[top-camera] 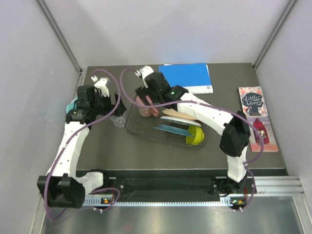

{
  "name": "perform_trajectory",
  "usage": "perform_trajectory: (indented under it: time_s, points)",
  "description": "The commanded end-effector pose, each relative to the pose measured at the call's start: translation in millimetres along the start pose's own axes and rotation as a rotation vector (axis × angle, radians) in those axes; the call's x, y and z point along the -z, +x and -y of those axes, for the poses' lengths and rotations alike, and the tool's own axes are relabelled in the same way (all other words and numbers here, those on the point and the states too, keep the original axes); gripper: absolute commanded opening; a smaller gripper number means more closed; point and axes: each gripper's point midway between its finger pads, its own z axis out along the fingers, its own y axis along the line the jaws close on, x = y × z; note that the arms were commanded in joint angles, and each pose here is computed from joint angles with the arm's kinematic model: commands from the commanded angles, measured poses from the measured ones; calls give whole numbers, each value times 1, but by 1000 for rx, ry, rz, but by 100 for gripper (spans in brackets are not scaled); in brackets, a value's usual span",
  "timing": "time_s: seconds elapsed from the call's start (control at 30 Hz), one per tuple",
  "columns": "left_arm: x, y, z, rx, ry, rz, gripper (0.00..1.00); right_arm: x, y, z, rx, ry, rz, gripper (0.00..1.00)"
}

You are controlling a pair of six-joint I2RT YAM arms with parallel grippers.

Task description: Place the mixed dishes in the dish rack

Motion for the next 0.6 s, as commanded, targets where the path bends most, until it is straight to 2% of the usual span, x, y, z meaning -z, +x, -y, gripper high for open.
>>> perform_trajectory:
  time_s: [0.0, 0.13, 0.17, 0.2, 0.23, 0.27, 0.3, 0.33, 0.43, 0.57]
  points:
    - [14, -33, -45, -103, -128, 63, 99, 81, -97, 43, -119, 67, 256, 100]
    - [-2, -21, -80, -93, -174, 50, 99, 113, -99, 80, -304, 116, 299, 100]
    - [-9, -10, -87, -84, -163, 32, 97, 113, -90, 102, -355, 143, 291, 100]
    - [-16, -11, -92, -94, -167, 45, 94, 106, -69, 107, -418, 149, 255, 100]
    - [-26, -1, -97, -84, -164, 13, 91, 123, -66, 120, -462, 147, 277, 100]
    - [-32, 4, -97, -80, -145, -2, 82, 127, -56, 136, -502, 175, 277, 100]
    - [-37, 8, -98, -74, -131, -18, 80, 122, -30, 137, -515, 189, 241, 100]
    - [-45, 11, -99, -58, -110, -41, 77, 143, -28, 145, -537, 206, 277, 100]
    - [-58, 16, -98, -42, -72, -71, 74, 155, 13, 148, -576, 238, 230, 100]
    - [-70, 17, -104, -34, -71, -88, 72, 148, 75, 144, -643, 265, 87, 100]
